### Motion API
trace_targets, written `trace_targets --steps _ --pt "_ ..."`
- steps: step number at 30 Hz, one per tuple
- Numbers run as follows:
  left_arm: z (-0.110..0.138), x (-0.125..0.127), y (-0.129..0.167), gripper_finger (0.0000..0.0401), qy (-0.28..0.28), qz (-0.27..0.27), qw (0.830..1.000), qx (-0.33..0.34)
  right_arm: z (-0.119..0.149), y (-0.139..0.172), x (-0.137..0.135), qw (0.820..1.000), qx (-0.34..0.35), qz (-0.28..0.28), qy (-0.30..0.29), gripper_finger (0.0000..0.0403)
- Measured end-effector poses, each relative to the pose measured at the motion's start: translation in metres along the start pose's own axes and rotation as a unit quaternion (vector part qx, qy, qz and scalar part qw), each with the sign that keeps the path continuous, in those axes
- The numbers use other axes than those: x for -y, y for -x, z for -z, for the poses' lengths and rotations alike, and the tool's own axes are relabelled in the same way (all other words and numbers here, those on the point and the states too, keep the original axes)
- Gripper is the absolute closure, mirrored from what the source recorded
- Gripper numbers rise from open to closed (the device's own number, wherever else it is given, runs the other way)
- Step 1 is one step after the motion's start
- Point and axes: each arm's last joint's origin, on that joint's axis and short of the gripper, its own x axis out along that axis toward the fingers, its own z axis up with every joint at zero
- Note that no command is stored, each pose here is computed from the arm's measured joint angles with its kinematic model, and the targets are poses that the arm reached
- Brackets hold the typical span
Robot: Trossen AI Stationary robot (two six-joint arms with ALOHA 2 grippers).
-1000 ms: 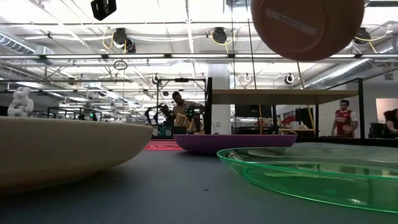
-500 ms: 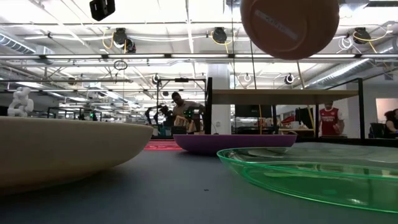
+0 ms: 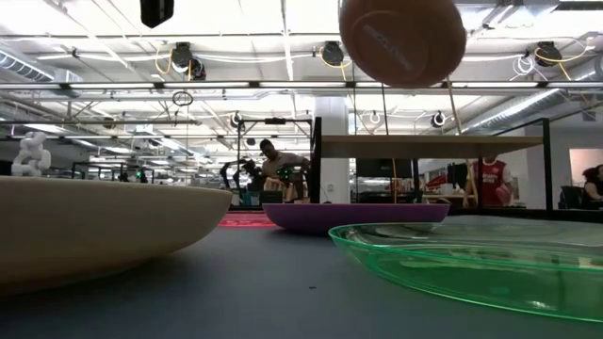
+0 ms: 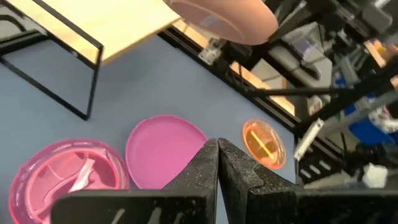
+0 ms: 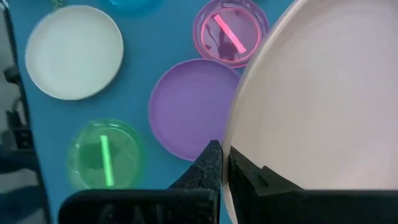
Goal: Place and stack plates onto a shelf
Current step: Put the large light orange plate on the shelf
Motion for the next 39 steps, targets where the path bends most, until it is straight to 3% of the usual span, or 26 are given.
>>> trace_targets --steps 12,22,29,39 --pt "0.002 -0.004 0.0 0.0386 0.048 -0.036 0.998 0.004 -0.012 -0.004 0.042 0.984 -0.01 0.039 0.173 0.0403" --pt "0.007 -0.007 0.0 0.0386 0.099 -0.054 0.994 -0.012 -0.02 -0.007 0.088 0.969 -0.027 0.075 0.232 0.0403" --pt "0.013 -0.012 -0.004 0.0386 0.069 -0.064 0.995 -0.023 -0.013 -0.033 0.109 0.965 -0.078 0.08 0.238 0.0403" --pt "0.019 -0.02 -0.008 0.0386 0.015 -0.114 0.993 -0.002 0.001 -0.084 0.118 0.925 -0.132 0.125 0.333 0.0403"
